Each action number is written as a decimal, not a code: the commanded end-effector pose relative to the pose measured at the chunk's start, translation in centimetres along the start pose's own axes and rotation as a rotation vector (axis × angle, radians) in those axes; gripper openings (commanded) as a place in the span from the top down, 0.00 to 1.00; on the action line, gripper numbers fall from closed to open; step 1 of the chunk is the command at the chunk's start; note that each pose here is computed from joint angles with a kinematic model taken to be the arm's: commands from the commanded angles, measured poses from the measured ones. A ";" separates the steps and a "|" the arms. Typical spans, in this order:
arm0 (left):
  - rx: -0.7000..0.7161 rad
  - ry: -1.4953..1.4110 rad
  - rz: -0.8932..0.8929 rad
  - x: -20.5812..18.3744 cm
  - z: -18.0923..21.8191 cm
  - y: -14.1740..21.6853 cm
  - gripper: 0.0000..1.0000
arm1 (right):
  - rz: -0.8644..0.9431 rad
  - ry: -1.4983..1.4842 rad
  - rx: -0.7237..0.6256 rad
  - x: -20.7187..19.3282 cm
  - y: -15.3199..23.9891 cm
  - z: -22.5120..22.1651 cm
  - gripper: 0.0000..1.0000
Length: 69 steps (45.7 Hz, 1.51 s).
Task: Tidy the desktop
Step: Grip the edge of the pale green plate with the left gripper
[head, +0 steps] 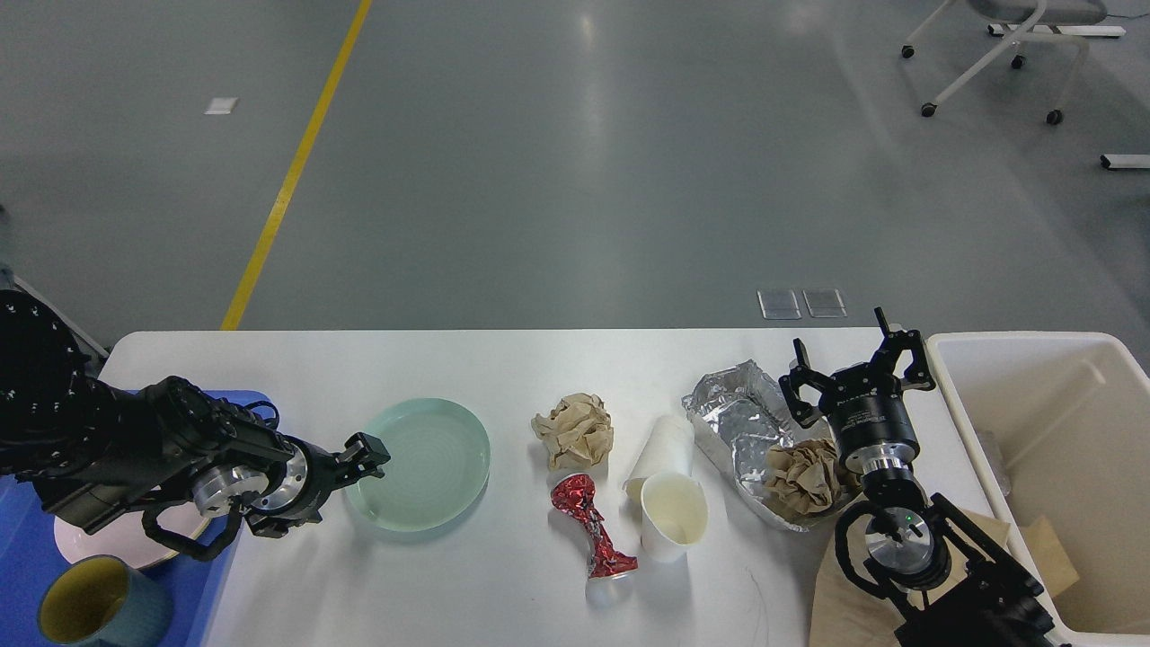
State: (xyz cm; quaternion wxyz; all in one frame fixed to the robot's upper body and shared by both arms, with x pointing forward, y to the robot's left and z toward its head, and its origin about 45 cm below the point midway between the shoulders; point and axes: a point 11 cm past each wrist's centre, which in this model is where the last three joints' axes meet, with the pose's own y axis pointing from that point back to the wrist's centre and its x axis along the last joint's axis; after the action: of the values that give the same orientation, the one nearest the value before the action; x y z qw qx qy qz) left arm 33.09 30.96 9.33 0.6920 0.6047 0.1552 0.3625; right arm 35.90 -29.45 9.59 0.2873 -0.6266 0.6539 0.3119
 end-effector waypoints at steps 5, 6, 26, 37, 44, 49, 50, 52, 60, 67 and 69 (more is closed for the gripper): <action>0.003 0.052 -0.008 -0.9 -0.5 -1.0 0.23 | 0.000 0.000 -0.001 0.0 0.0 0.0 0.00; -0.007 0.055 -0.007 -0.9 -0.1 -1.0 0.24 | 0.000 0.000 0.001 0.0 0.0 0.0 0.00; -0.016 -0.007 0.011 -0.6 0.1 -1.6 0.34 | 0.000 0.000 0.001 0.0 0.0 0.0 0.00; -0.013 -0.046 0.011 -0.7 0.0 -1.9 0.49 | 0.000 0.000 -0.001 0.0 0.0 0.0 0.00; -0.004 -0.044 0.002 -0.9 -0.3 -2.1 0.58 | 0.000 0.000 -0.001 0.0 0.0 0.0 0.00; -0.004 -0.045 -0.001 -1.0 -0.3 -2.1 0.63 | 0.000 0.000 -0.001 0.0 0.0 0.0 0.00; -0.003 -0.046 -0.003 -1.1 -0.3 -2.2 0.65 | 0.000 0.000 0.001 0.0 0.0 0.0 0.00; 0.004 -0.046 -0.012 -1.5 -0.7 -2.5 0.68 | 0.000 0.000 0.001 0.0 0.0 0.0 0.00; 0.002 -0.038 -0.006 -1.3 -0.8 -2.6 0.72 | 0.000 0.000 0.001 0.0 0.0 0.0 0.00; 0.001 -0.035 -0.003 -1.1 -0.8 -2.5 0.76 | 0.000 0.000 0.001 0.0 0.0 0.0 0.00; -0.001 -0.036 -0.003 -1.1 -0.8 -2.4 0.78 | 0.000 0.000 0.001 0.0 0.0 0.0 0.00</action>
State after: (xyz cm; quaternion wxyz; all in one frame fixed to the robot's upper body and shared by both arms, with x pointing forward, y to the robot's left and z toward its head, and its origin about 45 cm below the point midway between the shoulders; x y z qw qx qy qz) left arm 32.49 30.73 6.48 0.6949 0.6117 0.1445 0.3495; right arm 35.90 -29.46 9.59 0.2874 -0.6266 0.6539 0.3117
